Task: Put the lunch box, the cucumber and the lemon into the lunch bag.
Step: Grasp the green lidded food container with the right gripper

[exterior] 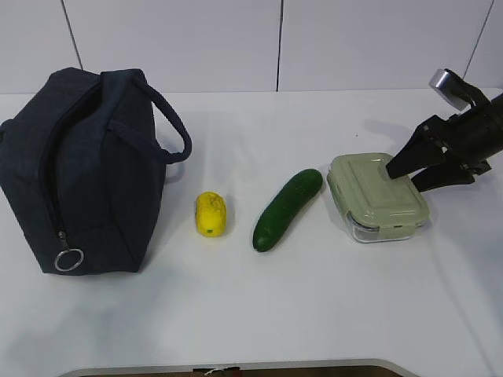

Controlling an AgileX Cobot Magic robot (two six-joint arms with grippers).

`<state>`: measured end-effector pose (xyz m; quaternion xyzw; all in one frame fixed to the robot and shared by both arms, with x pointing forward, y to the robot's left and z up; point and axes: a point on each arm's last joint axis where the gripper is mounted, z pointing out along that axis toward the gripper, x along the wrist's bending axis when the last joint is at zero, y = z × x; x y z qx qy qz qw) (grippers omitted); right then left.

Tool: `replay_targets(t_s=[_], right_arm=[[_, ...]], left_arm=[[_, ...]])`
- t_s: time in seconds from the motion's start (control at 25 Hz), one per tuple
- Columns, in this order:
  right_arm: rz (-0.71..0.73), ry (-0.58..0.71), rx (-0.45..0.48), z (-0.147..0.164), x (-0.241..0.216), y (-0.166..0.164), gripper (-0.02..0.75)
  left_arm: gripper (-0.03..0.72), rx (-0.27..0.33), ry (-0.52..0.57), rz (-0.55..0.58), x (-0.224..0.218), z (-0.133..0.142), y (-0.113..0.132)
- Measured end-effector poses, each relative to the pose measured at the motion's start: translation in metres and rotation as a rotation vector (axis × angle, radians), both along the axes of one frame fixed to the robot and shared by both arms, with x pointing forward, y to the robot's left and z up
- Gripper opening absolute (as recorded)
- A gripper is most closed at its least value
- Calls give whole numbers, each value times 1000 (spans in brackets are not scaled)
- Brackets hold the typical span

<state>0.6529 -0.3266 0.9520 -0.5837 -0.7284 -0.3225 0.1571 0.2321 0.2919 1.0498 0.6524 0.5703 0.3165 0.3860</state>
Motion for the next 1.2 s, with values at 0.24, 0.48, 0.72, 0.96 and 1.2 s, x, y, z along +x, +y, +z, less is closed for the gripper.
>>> replay_targets(t_s=[0.24, 0.48, 0.72, 0.96, 1.2], right_arm=[[0, 1, 0, 0, 0, 0, 573], [-4, 20, 6, -8, 1, 0, 573], [-15, 29, 27, -12, 2, 1, 572], [-15, 36, 30, -15, 3, 2, 572], [-19, 46, 39, -20, 4, 2, 572]], left_arm=[[239, 0, 0, 0, 0, 0, 0], [239, 0, 0, 0, 0, 0, 0], [239, 0, 0, -1, 0, 0, 0], [239, 0, 0, -1, 0, 0, 0], [239, 0, 0, -1, 0, 0, 0]])
